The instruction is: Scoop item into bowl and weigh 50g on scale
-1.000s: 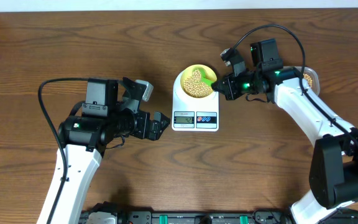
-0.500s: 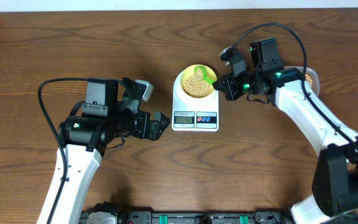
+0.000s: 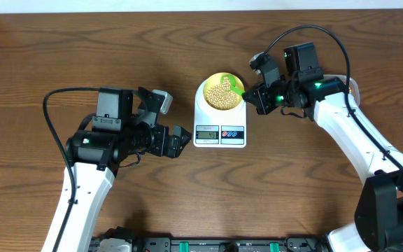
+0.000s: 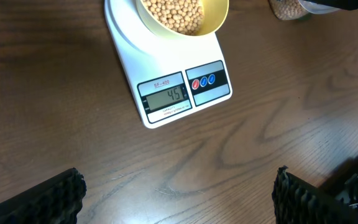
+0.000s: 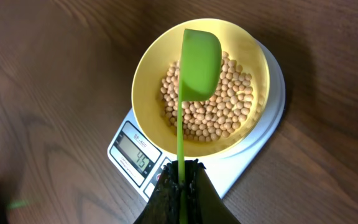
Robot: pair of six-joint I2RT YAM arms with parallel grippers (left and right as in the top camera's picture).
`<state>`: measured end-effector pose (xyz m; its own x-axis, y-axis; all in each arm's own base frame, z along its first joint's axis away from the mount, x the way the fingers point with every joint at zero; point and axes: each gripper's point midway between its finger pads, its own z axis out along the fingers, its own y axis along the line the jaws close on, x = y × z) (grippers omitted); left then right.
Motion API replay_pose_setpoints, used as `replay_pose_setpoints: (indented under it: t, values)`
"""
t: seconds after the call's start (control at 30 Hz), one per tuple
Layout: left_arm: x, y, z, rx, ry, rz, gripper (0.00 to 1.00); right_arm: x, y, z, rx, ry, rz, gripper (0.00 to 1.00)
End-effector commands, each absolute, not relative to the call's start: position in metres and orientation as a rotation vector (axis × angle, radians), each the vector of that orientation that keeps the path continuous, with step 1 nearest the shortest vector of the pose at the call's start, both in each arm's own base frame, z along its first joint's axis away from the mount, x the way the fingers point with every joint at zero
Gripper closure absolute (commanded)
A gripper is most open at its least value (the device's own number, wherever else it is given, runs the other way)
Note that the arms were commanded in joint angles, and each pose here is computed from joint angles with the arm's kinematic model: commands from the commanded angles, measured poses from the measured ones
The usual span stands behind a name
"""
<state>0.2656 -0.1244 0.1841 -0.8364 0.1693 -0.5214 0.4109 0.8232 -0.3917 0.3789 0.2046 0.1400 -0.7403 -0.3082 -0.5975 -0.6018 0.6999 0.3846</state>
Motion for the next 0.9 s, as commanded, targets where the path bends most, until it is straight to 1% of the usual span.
replay_pose_setpoints:
  t: [0.0,0.87]
  values:
    - [0.2644,-0.1273,0.1858,0.46,2.519,-0.707,0.02,0.3769,0.2086,0.148,-0.735,2.378,0.781,0.99]
    - [0.2644,-0.1273,0.1858,0.46,2.519,-0.707,0.02,0.3785,0.2057,0.146,-0.744,2.38,0.748,0.99]
